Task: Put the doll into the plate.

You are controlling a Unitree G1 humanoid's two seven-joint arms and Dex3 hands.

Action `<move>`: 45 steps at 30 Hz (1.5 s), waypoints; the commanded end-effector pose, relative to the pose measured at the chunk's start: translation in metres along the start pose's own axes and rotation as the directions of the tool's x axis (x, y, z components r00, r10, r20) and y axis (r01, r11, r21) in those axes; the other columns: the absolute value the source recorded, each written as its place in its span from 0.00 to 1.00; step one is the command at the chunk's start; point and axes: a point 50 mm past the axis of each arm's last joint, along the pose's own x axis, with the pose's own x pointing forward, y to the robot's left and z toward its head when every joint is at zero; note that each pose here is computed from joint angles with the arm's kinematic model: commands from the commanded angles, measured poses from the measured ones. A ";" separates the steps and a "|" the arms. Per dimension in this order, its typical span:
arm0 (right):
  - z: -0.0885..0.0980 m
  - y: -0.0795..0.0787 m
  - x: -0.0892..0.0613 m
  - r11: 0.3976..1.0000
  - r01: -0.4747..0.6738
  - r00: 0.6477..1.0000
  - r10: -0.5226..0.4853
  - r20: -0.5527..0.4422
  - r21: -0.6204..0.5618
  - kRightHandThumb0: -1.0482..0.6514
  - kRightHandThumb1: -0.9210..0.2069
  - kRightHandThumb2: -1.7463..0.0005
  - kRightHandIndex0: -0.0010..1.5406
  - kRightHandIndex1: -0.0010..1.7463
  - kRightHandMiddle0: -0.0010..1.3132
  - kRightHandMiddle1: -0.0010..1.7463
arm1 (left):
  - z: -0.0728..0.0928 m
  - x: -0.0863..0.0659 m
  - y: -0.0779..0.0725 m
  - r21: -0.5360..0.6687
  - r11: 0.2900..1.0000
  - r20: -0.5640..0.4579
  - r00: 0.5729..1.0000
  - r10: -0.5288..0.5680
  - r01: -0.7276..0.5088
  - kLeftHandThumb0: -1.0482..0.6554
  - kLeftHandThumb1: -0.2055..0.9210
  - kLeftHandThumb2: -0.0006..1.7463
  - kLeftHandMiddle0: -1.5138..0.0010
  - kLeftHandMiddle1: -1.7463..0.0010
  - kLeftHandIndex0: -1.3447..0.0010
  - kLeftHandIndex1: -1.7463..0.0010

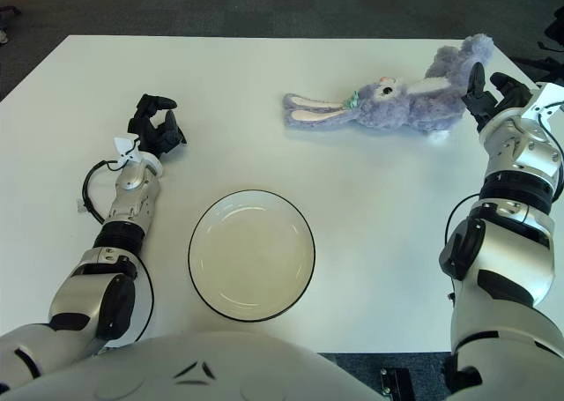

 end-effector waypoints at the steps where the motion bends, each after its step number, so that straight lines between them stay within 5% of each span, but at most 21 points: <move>1: -0.002 0.003 -0.001 1.000 -0.007 1.000 0.007 -0.004 0.000 0.45 0.40 0.44 0.12 0.33 0.00 0.44 | -0.010 -0.004 0.001 0.004 1.000 -0.048 0.999 0.009 -0.008 0.38 0.71 0.55 0.32 0.00 0.71 0.00; 12: 0.002 0.003 -0.005 1.000 -0.030 0.997 0.029 -0.070 -0.009 0.37 0.33 0.51 0.14 0.21 0.00 0.26 | -0.010 -0.004 0.000 -0.005 1.000 -0.055 0.998 0.004 -0.004 0.38 0.72 0.54 0.31 0.00 0.71 0.00; 31: 0.001 0.008 -0.021 0.978 -0.174 0.946 0.197 -0.256 0.111 0.32 0.34 0.57 0.15 0.20 0.00 0.02 | -0.010 -0.004 0.000 -0.006 1.000 -0.060 0.998 -0.002 0.002 0.38 0.71 0.55 0.31 0.00 0.71 0.00; 40: 0.003 0.014 -0.027 0.968 -0.250 0.932 0.233 -0.278 -0.029 0.30 0.35 0.57 0.14 0.20 0.02 0.01 | -0.009 -0.004 -0.001 -0.008 1.000 -0.058 0.998 -0.002 0.002 0.38 0.71 0.55 0.31 0.00 0.71 0.00; 45: 0.003 0.015 -0.030 0.935 -0.325 0.920 0.279 -0.274 -0.139 0.28 0.32 0.60 0.14 0.18 0.00 0.11 | -0.009 -0.005 -0.001 0.002 1.000 -0.054 0.999 -0.003 0.003 0.38 0.72 0.54 0.30 0.00 0.71 0.00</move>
